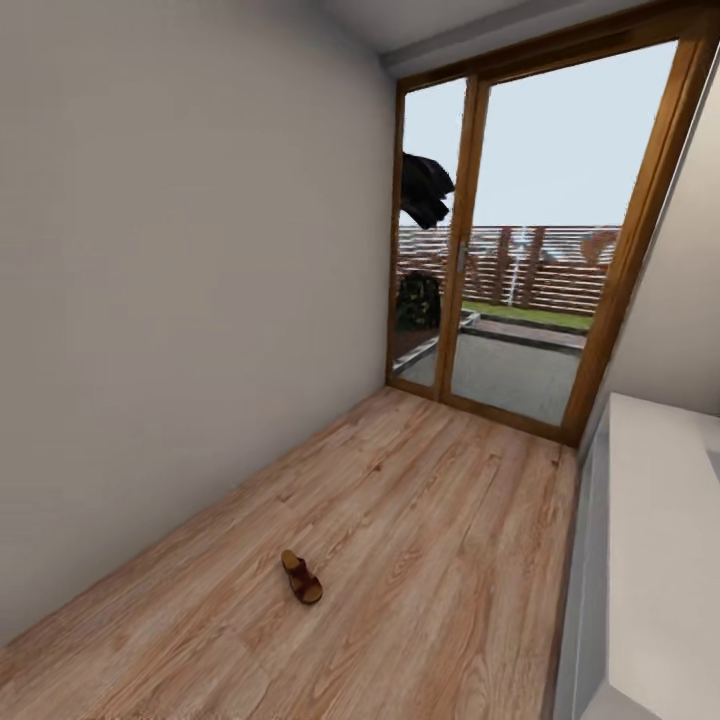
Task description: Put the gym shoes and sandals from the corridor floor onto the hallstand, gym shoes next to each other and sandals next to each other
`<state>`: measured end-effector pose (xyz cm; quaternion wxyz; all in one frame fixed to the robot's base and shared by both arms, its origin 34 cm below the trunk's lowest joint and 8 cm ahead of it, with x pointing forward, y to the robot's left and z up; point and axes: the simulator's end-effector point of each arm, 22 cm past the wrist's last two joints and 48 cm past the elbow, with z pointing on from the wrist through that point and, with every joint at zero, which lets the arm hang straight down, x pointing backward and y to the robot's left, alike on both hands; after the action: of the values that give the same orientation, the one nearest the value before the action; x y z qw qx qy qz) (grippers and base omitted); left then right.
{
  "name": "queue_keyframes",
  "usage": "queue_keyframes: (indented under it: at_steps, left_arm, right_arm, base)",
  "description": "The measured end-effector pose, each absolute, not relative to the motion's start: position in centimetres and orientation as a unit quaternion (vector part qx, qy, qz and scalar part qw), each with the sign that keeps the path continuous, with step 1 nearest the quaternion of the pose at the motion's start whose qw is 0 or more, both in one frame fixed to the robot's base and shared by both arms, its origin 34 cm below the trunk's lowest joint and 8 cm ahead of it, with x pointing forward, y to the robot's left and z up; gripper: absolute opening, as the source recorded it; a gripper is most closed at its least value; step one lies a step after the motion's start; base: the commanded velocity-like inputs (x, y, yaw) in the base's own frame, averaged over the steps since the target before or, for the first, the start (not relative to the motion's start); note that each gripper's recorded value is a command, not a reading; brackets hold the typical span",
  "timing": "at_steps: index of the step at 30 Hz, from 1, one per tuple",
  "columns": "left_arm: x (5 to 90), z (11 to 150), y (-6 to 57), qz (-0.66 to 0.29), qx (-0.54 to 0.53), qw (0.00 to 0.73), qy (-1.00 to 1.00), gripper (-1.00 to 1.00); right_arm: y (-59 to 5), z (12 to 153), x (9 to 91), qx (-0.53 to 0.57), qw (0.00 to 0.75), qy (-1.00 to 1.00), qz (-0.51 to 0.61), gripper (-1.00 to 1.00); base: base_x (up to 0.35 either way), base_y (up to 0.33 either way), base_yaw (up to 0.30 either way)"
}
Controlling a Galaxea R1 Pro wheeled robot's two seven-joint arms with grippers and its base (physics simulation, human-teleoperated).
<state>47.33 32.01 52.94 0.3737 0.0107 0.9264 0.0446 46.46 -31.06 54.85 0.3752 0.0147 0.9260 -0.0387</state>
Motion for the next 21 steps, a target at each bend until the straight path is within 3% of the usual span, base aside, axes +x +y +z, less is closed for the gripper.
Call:
queue_keyframes:
  at_steps: [21]
  left_arm:
    - [47.33, 52.94, 32.02, 0.045, 0.01, 0.374, 0.926, 1.0]
  right_arm:
    - [-31.07, 54.86, 46.49, 0.014, 0.375, 0.926, -0.039, 1.0]
  base:
    - [0.0, 0.0, 0.277]
